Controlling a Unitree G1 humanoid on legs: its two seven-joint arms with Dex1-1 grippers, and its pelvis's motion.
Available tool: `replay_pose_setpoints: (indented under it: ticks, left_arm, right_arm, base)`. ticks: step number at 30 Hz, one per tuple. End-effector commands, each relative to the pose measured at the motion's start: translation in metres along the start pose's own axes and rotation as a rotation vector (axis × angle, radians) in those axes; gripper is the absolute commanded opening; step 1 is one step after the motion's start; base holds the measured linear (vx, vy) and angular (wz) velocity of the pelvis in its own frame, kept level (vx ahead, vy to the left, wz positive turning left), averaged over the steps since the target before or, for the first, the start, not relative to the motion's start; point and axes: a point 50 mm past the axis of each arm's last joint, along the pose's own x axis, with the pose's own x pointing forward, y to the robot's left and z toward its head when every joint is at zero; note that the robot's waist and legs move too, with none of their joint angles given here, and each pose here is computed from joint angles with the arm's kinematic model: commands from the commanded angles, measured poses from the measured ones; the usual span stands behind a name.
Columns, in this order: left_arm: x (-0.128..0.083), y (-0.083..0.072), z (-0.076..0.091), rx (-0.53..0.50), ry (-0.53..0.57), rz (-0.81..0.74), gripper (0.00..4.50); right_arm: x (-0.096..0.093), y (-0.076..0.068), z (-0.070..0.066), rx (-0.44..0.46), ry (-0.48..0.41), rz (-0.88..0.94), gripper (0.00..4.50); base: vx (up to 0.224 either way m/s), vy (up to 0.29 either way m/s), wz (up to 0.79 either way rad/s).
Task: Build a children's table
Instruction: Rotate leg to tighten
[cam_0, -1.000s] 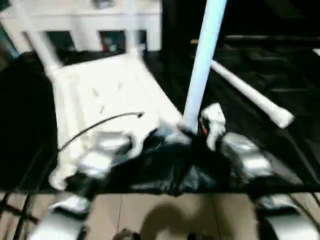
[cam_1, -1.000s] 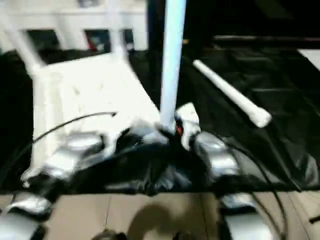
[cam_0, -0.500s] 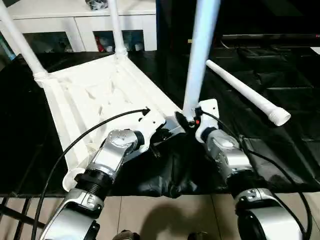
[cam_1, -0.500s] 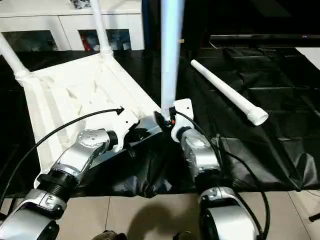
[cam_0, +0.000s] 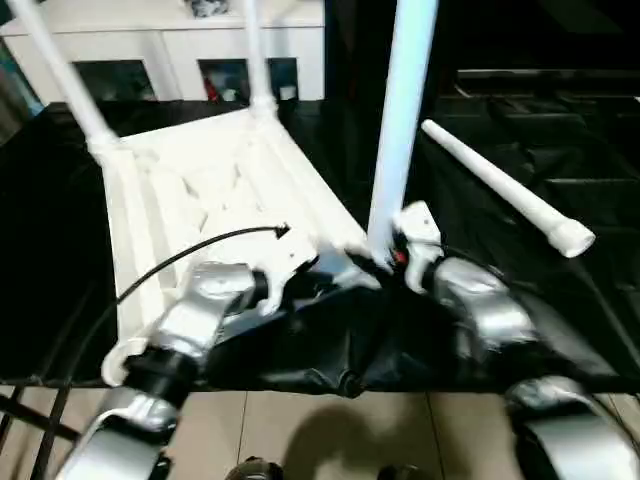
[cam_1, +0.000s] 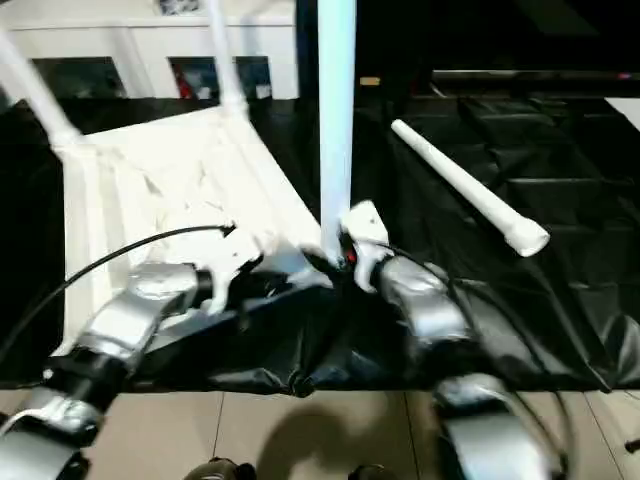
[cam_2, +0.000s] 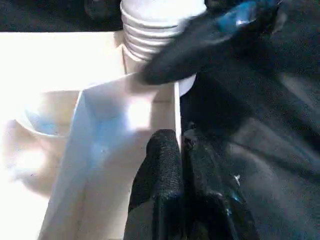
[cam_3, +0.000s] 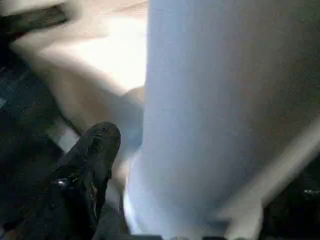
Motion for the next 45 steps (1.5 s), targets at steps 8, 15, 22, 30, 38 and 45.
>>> replay_pose_setpoints:
  ticks: [8,15,22,30,38,45]
  left_arm:
    - [-0.021,-0.006,0.010,0.107,-0.004,-0.185,0.00]
    - [-0.035,-0.007,0.004,0.114,0.043,-0.252,0.00]
    - [-0.036,-0.008,0.003,0.111,0.044,-0.256,0.00]
    - [-0.004,0.007,0.012,0.065,-0.023,0.025,0.00]
    - [0.036,0.007,0.027,0.023,-0.044,0.218,0.00]
    - [0.055,-0.001,0.032,0.020,-0.053,0.258,0.00]
  right_arm:
    - [-0.011,0.018,0.007,-0.061,0.041,0.340,3.83]
    - [-0.014,0.022,0.010,-0.042,0.050,0.441,3.11]
    - [-0.012,0.027,0.009,-0.021,0.046,0.469,2.81]
    - [0.015,0.018,0.006,0.122,-0.053,0.118,2.76]
    - [0.045,0.008,0.005,0.280,-0.092,-0.325,2.75]
    - [0.062,0.010,0.018,0.273,-0.133,-0.468,2.75]
  base:
    - [0.000,0.000,0.00]
    - [0.000,0.000,0.00]
    - [0.000,0.000,0.00]
    - [0.000,0.000,0.00]
    - [0.000,0.000,0.00]
    - [0.000,0.000,0.00]
